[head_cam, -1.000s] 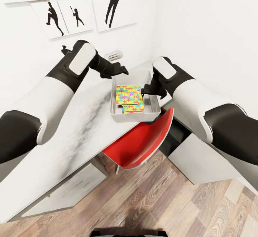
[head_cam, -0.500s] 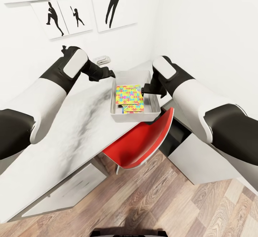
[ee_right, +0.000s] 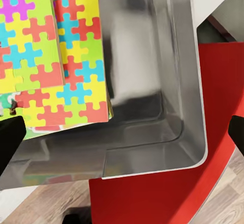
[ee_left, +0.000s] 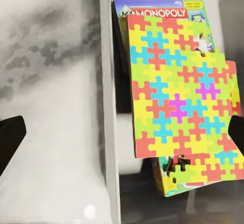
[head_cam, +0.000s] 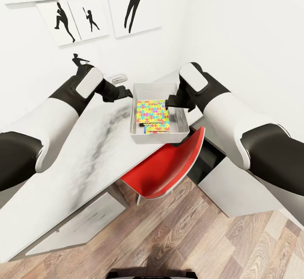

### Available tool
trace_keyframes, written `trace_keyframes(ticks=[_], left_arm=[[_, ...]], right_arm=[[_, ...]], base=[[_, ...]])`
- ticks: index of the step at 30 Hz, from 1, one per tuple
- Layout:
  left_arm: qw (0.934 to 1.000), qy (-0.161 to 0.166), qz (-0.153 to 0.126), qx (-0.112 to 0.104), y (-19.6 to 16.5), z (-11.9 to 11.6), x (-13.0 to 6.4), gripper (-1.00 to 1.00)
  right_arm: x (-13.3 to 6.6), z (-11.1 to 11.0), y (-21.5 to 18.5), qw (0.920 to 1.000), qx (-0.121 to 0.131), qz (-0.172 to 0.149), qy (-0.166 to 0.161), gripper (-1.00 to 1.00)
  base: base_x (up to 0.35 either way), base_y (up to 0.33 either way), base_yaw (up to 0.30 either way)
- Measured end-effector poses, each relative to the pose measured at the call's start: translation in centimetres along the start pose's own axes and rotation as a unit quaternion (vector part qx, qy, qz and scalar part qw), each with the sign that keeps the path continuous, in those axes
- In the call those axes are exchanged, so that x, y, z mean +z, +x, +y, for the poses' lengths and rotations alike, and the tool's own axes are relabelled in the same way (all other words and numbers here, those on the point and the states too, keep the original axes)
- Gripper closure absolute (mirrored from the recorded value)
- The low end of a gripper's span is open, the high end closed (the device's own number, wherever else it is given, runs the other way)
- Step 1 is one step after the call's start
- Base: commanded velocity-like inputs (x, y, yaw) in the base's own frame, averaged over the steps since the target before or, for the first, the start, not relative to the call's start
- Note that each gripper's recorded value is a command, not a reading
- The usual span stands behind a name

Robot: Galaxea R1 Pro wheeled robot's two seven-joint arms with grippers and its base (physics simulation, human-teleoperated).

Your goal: Put all the toys in the child's room - the three board games (two on the bed and one on the table), the two jigsaw puzzles on the table, and the tennis ball on the table - inside the toy box on the table in the child's room.

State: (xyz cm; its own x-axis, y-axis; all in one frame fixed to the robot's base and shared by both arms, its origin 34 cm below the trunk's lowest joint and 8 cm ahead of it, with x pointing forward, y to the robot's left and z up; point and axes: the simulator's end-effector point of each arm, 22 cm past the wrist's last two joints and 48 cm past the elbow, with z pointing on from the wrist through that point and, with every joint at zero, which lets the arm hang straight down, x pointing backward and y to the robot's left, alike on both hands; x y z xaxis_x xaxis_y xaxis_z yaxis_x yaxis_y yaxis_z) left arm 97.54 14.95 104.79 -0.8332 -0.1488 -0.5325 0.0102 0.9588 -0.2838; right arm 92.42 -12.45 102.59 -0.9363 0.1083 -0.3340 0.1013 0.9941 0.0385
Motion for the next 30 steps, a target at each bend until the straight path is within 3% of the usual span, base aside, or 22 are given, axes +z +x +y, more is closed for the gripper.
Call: trace_keyframes(ticks=[12,20,30], left_arm=[[0.9999,-0.003,0.0,-0.013,1.7,0.9,1.6,-1.0],[0.9999,-0.004,-0.001,-0.015,1.8,0.9,1.7,-1.0],[0.9997,-0.004,-0.011,-0.021,2.0,1.2,2.3,-1.0]], right_arm=[[0.6,0.0,0.1,0.9999,0.012,-0.008,0.0,-1.0],[0.9,-1.5,-0.2,0.9997,0.022,-0.008,0.007,-1.0],[1.1,-2.7,-0.7,0.9992,0.012,-0.02,0.032,-1.0]], base=[[0.0,0.0,0.0],[0.0,0.0,0.0],[0.0,0.0,0.0]])
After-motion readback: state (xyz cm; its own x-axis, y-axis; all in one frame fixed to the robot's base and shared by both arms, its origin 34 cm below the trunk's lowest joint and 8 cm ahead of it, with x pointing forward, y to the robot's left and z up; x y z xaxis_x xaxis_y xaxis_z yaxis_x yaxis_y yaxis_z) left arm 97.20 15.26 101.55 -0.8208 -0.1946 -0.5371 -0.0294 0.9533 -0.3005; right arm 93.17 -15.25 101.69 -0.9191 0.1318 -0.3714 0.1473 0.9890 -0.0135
